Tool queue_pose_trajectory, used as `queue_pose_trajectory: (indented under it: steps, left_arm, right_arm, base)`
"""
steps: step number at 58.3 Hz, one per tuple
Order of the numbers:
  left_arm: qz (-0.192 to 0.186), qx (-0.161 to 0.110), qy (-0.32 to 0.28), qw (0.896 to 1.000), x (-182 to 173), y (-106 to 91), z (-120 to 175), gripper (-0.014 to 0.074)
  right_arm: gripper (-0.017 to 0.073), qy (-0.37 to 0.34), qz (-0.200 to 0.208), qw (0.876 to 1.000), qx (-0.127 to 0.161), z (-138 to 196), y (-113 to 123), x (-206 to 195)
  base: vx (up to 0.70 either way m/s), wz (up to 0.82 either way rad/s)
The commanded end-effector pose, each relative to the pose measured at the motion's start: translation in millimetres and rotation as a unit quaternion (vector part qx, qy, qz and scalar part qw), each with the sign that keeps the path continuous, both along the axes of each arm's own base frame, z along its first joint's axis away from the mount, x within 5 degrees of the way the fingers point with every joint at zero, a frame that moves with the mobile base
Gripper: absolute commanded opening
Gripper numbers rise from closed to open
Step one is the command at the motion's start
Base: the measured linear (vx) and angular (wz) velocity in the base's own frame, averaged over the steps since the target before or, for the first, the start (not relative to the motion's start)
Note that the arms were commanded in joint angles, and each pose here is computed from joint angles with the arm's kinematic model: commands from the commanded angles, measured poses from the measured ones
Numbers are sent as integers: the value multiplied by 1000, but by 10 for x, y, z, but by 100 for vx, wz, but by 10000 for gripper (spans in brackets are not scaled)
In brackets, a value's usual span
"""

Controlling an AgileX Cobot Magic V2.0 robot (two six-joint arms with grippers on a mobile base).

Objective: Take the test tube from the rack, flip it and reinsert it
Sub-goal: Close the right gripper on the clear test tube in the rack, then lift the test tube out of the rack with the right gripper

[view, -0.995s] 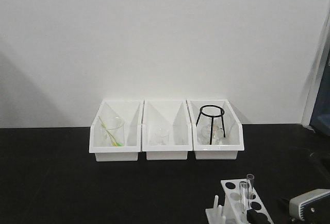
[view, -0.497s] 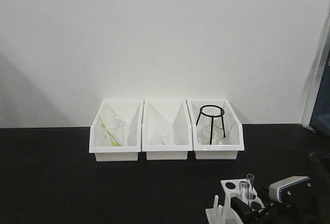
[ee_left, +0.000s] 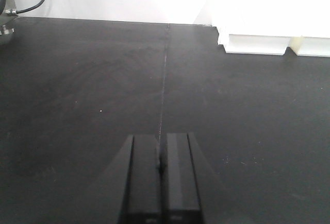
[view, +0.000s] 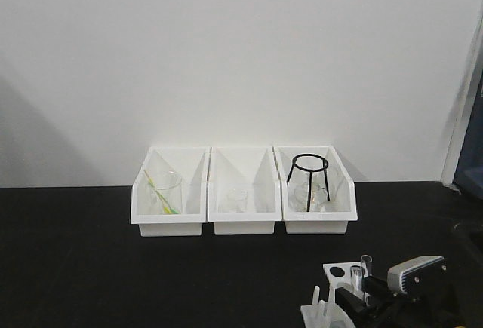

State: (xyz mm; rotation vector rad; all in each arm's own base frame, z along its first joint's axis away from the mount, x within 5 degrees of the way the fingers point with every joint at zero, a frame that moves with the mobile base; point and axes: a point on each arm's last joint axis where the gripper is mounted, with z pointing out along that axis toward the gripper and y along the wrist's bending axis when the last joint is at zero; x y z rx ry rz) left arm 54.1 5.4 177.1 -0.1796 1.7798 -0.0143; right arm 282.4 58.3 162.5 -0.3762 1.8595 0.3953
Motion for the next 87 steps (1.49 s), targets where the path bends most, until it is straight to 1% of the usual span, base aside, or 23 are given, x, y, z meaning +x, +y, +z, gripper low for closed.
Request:
queue_pose_trajectory:
  steps: [1, 4, 15, 21, 27, 39, 46, 51, 54, 66, 78, 82, 87]
  left_arm:
    - [-6, 2, -49, 999, 8, -8, 84, -6]
    - [-6, 2, -49, 999, 8, -8, 84, -6]
    - [-6, 2, -49, 999, 8, -8, 84, -6]
    - [-6, 2, -49, 999, 8, -8, 84, -6]
    - [-6, 2, -49, 999, 8, -8, 84, -6]
    - [-6, 2, -49, 999, 8, -8, 84, -6]
    - [-6, 2, -49, 999, 8, -8, 84, -6]
    - [-6, 2, -49, 999, 8, -8, 84, -6]
    - [-6, 2, -49, 999, 8, -8, 84, -6]
    - [-6, 2, -49, 999, 8, -8, 84, -6]
    - [-6, 2, -49, 999, 8, -8, 84, -6]
    - [-6, 2, -49, 999, 8, -8, 84, -6]
    - [-6, 2, -49, 999, 8, -8, 84, -6]
  right_arm:
    - [403, -60, 15, 998, 28, 221, 37, 103]
    - [403, -51, 19, 998, 35, 207, 48, 122]
    - [403, -37, 24, 998, 34, 133, 58, 140]
    - [382, -35, 24, 998, 34, 123, 58, 142]
    - [312, -37, 24, 998, 35, 126, 59, 142]
    - [120, -41, 26, 998, 38, 135, 63, 143]
    - [37, -51, 28, 997, 43, 170, 67, 139]
    - [-4, -67, 31, 996, 50, 230, 71, 132]
    - [-15, -79, 33, 995, 54, 282, 74, 122]
    - [-11, -128, 37, 989, 58, 558, 70, 48]
    - [-9, -197, 39, 978, 60, 960, 56, -116]
    - [-9, -212, 34, 975, 58, 1088, 40, -185]
    - [-9, -221, 21, 974, 43, 1240, 7, -289]
  base:
    - [0, 0]
    - [0, 0]
    - [0, 0]
    - [0, 0]
    - [0, 0]
    - [0, 0]
    - [0, 0]
    - [0, 0]
    - [0, 0]
    - [0, 0]
    - [0, 0]
    - [0, 0]
    - [0, 0]
